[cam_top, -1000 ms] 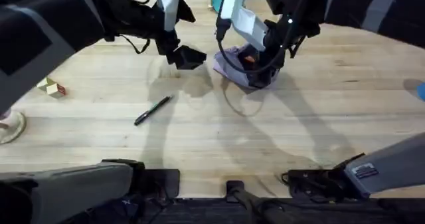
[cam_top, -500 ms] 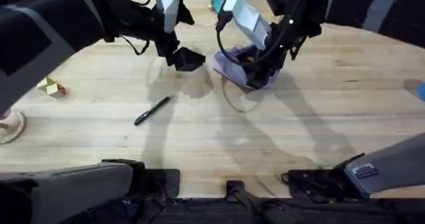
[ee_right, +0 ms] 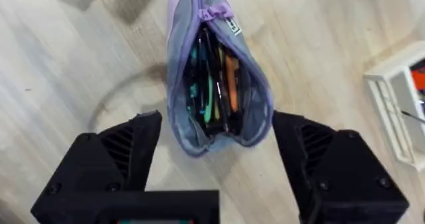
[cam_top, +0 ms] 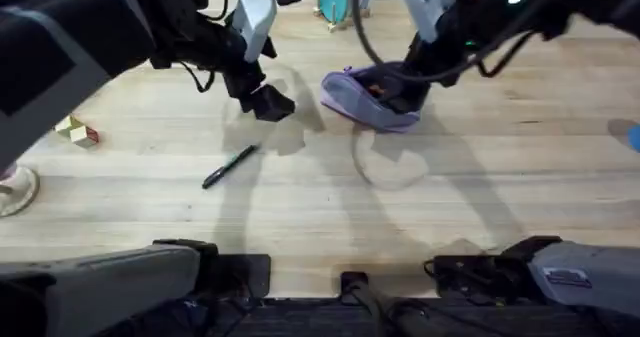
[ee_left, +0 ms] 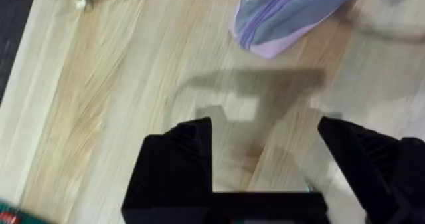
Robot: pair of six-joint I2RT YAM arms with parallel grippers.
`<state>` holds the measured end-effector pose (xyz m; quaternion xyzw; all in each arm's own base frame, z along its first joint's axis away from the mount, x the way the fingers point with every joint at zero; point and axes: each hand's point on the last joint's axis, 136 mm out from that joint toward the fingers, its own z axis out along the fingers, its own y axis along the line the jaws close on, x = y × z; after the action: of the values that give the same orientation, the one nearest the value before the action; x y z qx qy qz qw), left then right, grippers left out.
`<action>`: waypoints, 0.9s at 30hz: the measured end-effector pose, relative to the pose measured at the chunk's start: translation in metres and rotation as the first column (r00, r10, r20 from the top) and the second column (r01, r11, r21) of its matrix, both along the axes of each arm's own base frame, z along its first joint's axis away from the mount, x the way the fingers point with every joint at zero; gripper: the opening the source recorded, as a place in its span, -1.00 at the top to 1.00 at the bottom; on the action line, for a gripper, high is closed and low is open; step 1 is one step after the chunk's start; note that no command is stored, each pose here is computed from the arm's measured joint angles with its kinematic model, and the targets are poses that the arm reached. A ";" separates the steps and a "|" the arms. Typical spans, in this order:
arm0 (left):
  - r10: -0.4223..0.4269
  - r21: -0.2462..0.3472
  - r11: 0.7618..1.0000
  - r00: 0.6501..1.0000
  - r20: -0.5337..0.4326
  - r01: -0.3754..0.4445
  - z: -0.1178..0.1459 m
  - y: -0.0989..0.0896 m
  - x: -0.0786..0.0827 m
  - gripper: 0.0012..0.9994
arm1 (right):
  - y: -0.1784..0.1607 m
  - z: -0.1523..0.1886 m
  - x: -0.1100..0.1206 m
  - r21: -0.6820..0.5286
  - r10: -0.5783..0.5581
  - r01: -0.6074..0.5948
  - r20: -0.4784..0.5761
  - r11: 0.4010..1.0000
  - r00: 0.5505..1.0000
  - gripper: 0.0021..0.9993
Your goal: Unzip the bag, pick up the pens from the table one at a time and place them inside, then zip the bag closed.
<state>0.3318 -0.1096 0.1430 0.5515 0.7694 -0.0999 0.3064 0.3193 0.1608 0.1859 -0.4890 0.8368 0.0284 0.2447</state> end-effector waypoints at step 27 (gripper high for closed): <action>0.222 0.321 0.933 0.962 -0.159 -0.163 -0.005 0.062 -0.061 -0.99 | -0.013 0.028 -0.033 0.106 -0.227 0.235 -0.081 0.966 0.970 -0.99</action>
<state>0.2711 -0.0477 0.1375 0.5015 0.8520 -0.0023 0.1502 0.2859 0.1474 0.2140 -0.3719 0.8930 0.0646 0.2452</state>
